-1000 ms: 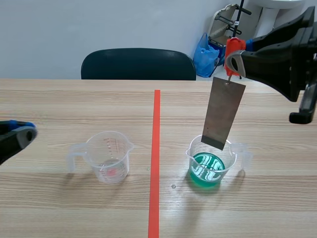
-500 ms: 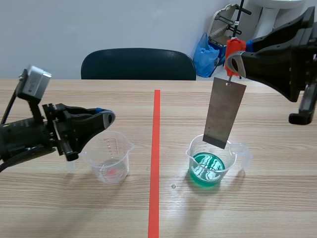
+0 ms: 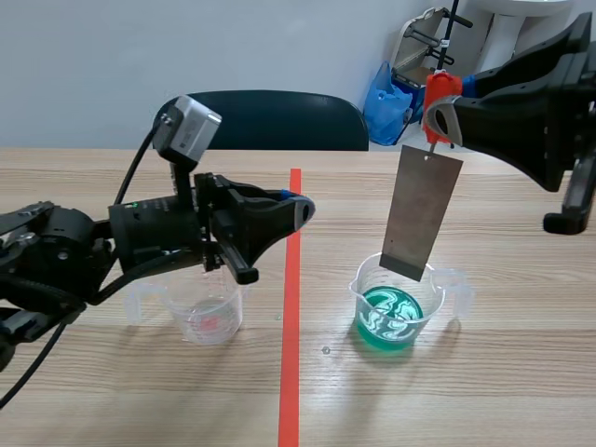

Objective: Do the redox reaction experiment

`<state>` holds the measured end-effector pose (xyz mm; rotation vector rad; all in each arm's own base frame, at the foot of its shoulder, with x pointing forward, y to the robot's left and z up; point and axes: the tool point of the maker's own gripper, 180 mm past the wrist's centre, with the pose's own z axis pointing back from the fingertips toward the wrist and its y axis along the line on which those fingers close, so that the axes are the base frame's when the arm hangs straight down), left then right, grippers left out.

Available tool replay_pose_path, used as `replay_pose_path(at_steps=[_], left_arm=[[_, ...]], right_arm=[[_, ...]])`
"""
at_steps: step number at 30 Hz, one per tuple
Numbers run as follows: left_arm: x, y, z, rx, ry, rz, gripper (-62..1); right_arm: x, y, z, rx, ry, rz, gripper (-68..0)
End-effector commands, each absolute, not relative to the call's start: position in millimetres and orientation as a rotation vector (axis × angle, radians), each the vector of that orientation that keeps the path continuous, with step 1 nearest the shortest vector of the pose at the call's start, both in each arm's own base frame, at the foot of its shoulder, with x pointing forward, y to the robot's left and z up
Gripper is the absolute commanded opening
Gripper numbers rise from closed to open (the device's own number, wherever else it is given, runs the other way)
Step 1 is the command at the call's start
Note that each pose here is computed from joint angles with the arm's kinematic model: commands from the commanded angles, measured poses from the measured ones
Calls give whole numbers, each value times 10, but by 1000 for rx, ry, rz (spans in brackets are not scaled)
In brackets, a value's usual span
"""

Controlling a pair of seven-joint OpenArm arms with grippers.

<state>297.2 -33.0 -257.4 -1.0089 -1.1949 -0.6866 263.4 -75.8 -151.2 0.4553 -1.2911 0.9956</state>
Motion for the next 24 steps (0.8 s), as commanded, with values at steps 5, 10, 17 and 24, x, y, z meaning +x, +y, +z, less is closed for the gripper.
replay_pose_path(at_steps=[5,10,17,24], left_arm=[[2878,-590,-2490,-1043,-1213,-745,-573],[2868,-639,-2466,-1058,-1217,-740,-573],[2862,-639,-2492,-1044,-1214,-756,-573],[2862,-639,-2491,-1044,-1214,-756,-573]], right_arm=[[2669,-768,-1401,449,-1332,996,-669],[2669,-768,-1401,449,-1332,996,-669],[2669,-768,-1401,449,-1332,996,-669],[2669,-768,-1401,449,-1332,996,-669]])
